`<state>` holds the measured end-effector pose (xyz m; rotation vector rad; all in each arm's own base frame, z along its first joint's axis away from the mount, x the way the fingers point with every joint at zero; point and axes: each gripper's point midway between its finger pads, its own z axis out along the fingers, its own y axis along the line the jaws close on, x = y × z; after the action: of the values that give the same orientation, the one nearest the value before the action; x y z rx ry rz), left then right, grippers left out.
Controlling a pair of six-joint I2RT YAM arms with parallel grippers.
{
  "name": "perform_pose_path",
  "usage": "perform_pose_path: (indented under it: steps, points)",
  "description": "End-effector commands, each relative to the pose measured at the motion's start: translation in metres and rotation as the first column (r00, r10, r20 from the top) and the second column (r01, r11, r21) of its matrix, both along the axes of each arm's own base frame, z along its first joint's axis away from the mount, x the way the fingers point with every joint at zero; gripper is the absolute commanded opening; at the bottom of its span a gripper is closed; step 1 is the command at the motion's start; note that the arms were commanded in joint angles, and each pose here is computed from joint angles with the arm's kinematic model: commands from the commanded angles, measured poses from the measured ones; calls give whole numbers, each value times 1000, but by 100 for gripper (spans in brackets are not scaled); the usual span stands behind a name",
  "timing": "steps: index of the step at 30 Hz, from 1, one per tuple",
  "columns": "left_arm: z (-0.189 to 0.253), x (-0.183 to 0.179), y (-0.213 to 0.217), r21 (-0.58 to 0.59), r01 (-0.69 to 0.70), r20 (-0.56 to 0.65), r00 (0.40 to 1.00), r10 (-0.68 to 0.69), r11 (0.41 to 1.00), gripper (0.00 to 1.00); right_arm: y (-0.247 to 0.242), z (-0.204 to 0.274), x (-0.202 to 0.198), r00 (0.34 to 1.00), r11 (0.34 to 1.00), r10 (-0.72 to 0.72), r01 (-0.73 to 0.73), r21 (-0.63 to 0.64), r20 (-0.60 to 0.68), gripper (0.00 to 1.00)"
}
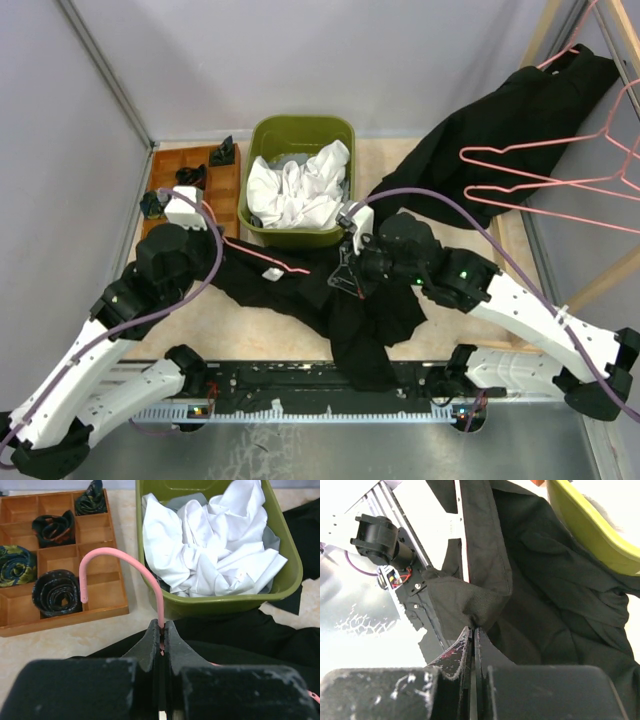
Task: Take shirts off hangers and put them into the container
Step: Remove the shirt from the hanger.
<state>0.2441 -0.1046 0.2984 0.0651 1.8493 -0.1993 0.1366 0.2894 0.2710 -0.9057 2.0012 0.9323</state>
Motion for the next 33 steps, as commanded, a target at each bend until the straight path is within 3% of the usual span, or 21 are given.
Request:
perform_pose_path:
  steps: [1, 10, 15, 25, 33]
  points:
    - [-1, 0, 28, 36, -135, 12, 991, 134, 990, 0, -13, 9, -7, 999, 999, 16, -17, 29, 49, 0]
    - [18, 0, 12, -76, -59, 79, 995, 65, 995, 0, -17, -45, -6, 1000, 993, 19, -20, -116, -14, 0]
    - [21, -3, 8, -90, -28, 92, 995, 37, 996, 0, -9, -53, -7, 997, 987, 70, -74, -142, -35, 3]
    - [21, -5, 2, -93, 13, 98, 995, -4, 996, 0, -4, -14, -5, 993, 996, 84, -84, -11, 83, 12]
    - [18, -3, -6, -82, 47, 93, 995, -39, 996, 0, -3, 11, -2, 989, 995, 50, -62, 83, 138, 34]
